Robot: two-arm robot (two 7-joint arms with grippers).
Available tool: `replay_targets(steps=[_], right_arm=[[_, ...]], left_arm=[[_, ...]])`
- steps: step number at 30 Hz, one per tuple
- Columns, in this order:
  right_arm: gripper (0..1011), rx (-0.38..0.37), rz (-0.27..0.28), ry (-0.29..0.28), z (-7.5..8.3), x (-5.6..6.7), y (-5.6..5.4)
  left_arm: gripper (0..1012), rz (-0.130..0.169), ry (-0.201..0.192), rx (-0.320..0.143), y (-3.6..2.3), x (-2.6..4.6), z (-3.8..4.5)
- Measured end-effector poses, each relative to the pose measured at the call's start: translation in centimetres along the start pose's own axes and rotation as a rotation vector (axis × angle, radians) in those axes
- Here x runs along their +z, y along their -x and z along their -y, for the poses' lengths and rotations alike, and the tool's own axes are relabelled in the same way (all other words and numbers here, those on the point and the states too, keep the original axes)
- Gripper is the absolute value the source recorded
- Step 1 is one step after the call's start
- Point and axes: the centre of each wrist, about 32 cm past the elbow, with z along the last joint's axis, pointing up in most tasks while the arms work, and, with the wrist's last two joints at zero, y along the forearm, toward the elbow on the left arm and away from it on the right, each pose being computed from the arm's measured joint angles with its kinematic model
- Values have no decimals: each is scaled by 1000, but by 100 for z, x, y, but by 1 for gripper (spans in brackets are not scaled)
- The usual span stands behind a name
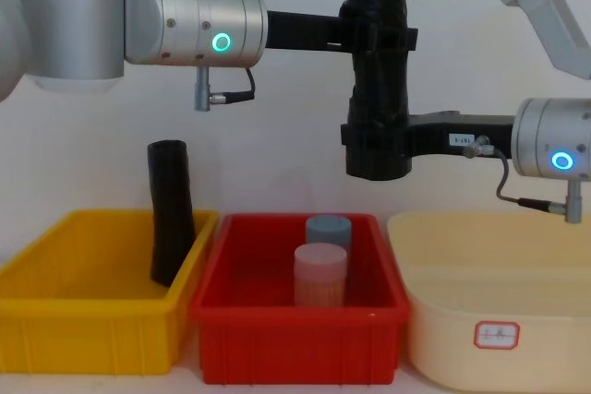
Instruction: Pick up the garbage bag with the one hand and transfer it to the other hand.
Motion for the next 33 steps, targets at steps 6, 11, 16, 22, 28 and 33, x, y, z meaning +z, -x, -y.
replay_targets(steps=[6,11,16,22,28,33], right_arm=[[559,0,0,0,-2,1,0],[559,0,0,0,-3,2,0],[559,1,0,-2,-1,2,-2],[557,10,-3,-6,14,-3,-7],[559,23,-5,-12,35,-7,-8],[559,30,-3,-19,53,-13,-7]], left_arm=[[392,0,0,0,0,0,0],[392,0,0,0,0,0,0],[392,0,0,0,0,0,0],[407,0,0,0,0,0,0],[581,0,0,0,0,0,0],[752,0,0,0,0,0,0]])
